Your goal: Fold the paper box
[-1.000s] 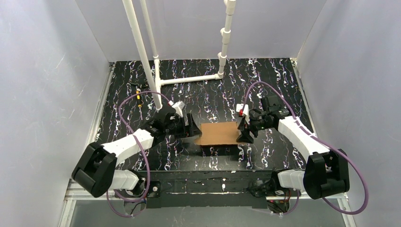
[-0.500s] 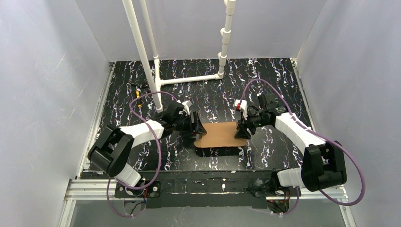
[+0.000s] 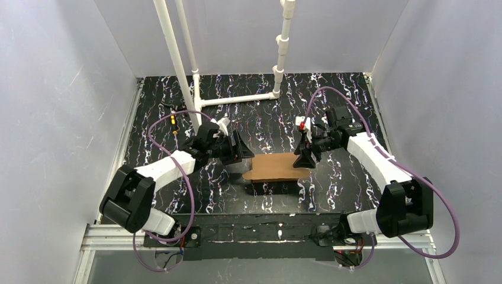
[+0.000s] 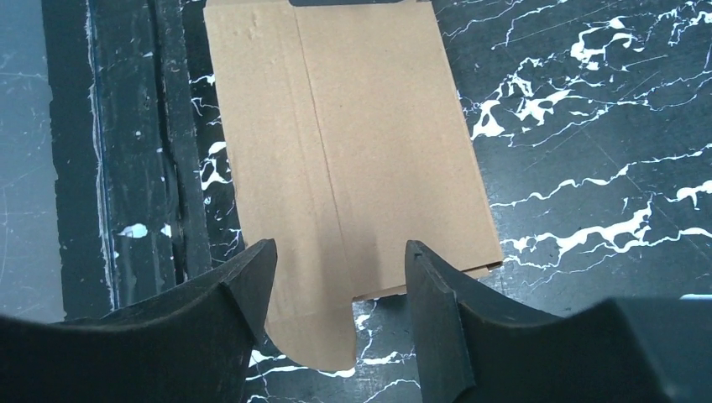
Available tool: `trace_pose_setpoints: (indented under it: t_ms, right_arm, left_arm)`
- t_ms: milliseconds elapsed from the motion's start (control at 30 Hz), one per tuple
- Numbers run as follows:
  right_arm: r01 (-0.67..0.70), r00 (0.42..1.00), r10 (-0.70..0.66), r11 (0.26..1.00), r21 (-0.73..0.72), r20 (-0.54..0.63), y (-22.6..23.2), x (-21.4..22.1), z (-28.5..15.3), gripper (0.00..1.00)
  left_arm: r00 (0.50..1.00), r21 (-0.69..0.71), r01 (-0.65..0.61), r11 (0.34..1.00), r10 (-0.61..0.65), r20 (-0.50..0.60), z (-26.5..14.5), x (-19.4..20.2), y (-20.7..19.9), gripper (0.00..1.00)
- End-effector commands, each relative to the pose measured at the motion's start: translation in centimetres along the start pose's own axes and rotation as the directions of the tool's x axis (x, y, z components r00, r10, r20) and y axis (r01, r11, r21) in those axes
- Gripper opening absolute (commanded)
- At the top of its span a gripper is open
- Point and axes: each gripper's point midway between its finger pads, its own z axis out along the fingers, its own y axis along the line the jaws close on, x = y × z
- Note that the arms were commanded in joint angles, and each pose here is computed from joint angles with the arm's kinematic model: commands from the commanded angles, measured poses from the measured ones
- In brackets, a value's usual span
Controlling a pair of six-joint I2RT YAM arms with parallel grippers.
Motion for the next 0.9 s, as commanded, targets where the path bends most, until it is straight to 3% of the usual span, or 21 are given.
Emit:
trace_pose_setpoints:
  t_ms: [0, 200, 400, 633, 867]
  right_arm:
    - [0.017, 1.000, -0.017, 1.000, -0.022, 0.009, 0.9, 0.0, -0.3, 0.65]
    - [-0.032, 0.998, 0.036, 0.996, 0.082, -0.048, -0.9, 1.8, -0.1, 0.50]
    - [-0.127, 0.981, 0.153, 0.973, 0.193, -0.123, -3.5, 4.5, 0.4, 0.34]
    - [-0.193, 0.963, 0.225, 0.960, 0.202, -0.151, -5.1, 5.3, 1.3, 0.35]
    - [-0.220, 0.951, 0.260, 0.948, 0.228, -0.167, -6.1, 6.0, 1.5, 0.44]
  left_arm:
    - [0.998, 0.014, 0.012, 1.000, -0.011, -0.058, 0.3, 0.8, 0.2, 0.67]
    - [0.988, -0.008, 0.041, 0.999, -0.042, -0.146, 1.5, 2.9, 1.6, 0.45]
    - [0.984, -0.054, 0.050, 0.997, -0.058, -0.168, 1.9, 5.0, 2.8, 0.39]
    - [0.980, -0.067, 0.032, 0.997, -0.045, -0.194, 2.9, 7.2, 2.5, 0.39]
    - [0.985, -0.133, 0.109, 0.985, -0.124, -0.116, 3.5, 7.3, 3.1, 0.40]
